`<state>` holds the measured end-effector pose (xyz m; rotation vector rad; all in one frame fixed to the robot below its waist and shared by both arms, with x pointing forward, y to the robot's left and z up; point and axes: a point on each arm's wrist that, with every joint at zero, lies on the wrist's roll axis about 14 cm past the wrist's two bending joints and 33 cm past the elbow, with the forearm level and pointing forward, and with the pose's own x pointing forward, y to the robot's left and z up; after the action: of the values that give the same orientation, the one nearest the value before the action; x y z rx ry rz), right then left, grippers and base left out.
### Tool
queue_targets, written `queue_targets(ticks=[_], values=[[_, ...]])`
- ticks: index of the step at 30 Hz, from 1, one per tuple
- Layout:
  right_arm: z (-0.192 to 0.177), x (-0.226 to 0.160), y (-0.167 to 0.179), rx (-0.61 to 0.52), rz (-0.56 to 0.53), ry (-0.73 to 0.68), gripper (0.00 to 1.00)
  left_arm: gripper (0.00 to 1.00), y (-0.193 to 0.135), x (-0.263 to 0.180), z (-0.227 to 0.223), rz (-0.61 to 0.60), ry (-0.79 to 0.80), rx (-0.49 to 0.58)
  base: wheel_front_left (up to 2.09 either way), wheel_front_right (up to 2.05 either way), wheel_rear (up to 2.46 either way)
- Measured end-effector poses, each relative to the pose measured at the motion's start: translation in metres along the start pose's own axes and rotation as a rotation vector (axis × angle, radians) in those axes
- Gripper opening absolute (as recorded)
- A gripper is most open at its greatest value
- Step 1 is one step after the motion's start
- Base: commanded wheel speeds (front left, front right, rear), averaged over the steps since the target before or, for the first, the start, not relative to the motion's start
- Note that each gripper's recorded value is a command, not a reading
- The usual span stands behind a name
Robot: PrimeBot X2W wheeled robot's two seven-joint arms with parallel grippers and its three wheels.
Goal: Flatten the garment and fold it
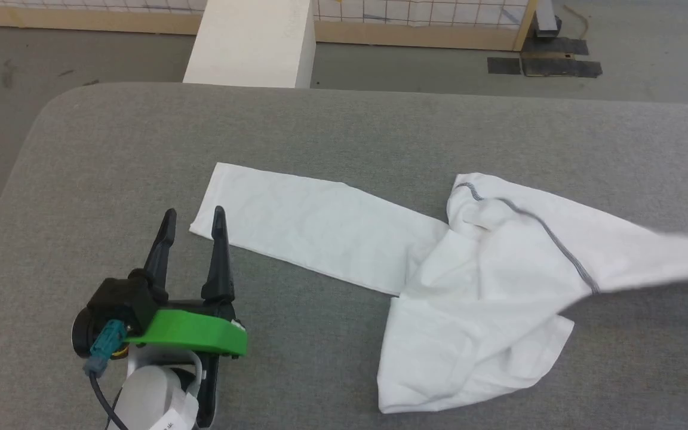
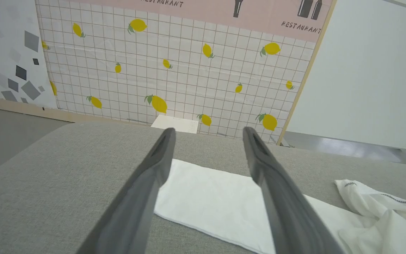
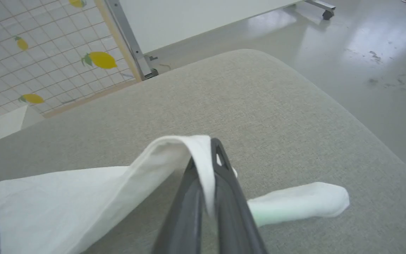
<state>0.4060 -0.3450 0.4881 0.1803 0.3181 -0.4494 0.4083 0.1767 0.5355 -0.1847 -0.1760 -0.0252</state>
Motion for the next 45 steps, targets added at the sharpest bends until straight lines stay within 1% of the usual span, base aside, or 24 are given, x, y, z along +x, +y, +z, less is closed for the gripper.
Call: queue_targets(ticks=[3, 4, 5, 6, 9, 11, 14, 15, 16, 19, 22, 26, 27, 31, 36, 38, 41, 45], values=[[-0.034, -0.006, -0.028, -0.031, -0.074, 0.101, 0.0, 1.0, -0.003, 0.002, -0.002, -0.008, 0.003, -0.003, 0.0, 0.0, 0.0], [-0.04, -0.007, -0.03, -0.036, -0.079, 0.116, 0.08, 1.0, -0.003, 0.002, -0.002, -0.011, 0.003, -0.003, 0.0, 0.0, 0.0], [-0.044, -0.009, -0.031, -0.047, -0.078, 0.125, 0.95, 1.0, -0.004, 0.002, -0.002, -0.013, 0.003, -0.004, 0.0, 0.0, 0.0], [-0.045, -0.01, -0.029, -0.055, -0.071, 0.12, 1.0, 1.0, -0.006, 0.003, -0.002, -0.018, 0.003, -0.004, 0.0, 0.0, 0.0], [-0.04, -0.012, -0.012, -0.08, -0.01, 0.067, 1.0, 1.0, -0.009, 0.004, -0.001, -0.028, 0.0, -0.007, 0.0, 0.0, 0.0], [-0.031, -0.016, 0.01, -0.097, 0.062, 0.005, 1.0, 1.0, -0.012, 0.004, -0.001, -0.036, -0.001, -0.009, 0.0, 0.0, 0.0], [-0.019, -0.031, 0.051, -0.111, 0.205, -0.111, 1.0, 1.0, -0.018, 0.004, -0.001, -0.056, 0.002, -0.014, 0.0, 0.0, 0.0], [-0.018, -0.037, 0.064, -0.124, 0.25, -0.134, 1.0, 1.0, -0.02, 0.004, -0.003, -0.062, 0.008, -0.015, 0.0, 0.0, 0.0], [-0.02, -0.043, 0.075, -0.112, 0.289, -0.151, 1.0, 1.0, -0.024, 0.004, -0.007, -0.073, 0.017, -0.018, 0.0, 0.0, 0.0], [-0.025, -0.06, 0.102, -0.108, 0.389, -0.183, 1.0, 1.0, -0.038, 0.005, -0.027, -0.114, 0.079, -0.022, 0.0, 0.0, 0.0], [-0.031, -0.07, 0.121, -0.101, 0.455, -0.196, 1.0, 1.0, -0.06, 0.013, -0.058, -0.18, 0.203, -0.01, 0.0, 0.0, 0.0], [-0.038, -0.072, 0.13, -0.097, 0.486, -0.183, 1.0, 1.0, -0.089, 0.038, -0.081, -0.273, 0.336, 0.039, 0.0, 0.0, 0.0], [-0.04, -0.072, 0.132, -0.094, 0.491, -0.181, 1.0, 1.0, -0.096, 0.046, -0.089, -0.3, 0.382, 0.065, 0.0, 0.0, 0.0], [-0.045, -0.069, 0.132, -0.093, 0.488, -0.165, 1.0, 1.0, -0.114, 0.064, -0.117, -0.368, 0.542, 0.132, 0.0, 0.0, 0.0], [-0.042, -0.061, 0.13, -0.082, 0.475, -0.18, 1.0, 1.0, -0.129, 0.065, -0.159, -0.447, 0.768, 0.204, 0.0, 0.0, 0.0], [-0.044, -0.058, 0.128, -0.081, 0.466, -0.176, 1.0, 1.0, -0.134, 0.062, -0.175, -0.486, 0.861, 0.253, 0.0, 0.0, 0.0], [-0.046, -0.055, 0.125, -0.075, 0.454, -0.174, 1.0, 1.0, -0.14, 0.062, -0.19, -0.537, 0.944, 0.327, 0.0, 0.0, 0.0], [-0.052, -0.05, 0.118, -0.072, 0.432, -0.157, 1.0, 1.0, -0.15, 0.068, -0.201, -0.579, 1.008, 0.378, 0.0, 0.0, 0.0]])
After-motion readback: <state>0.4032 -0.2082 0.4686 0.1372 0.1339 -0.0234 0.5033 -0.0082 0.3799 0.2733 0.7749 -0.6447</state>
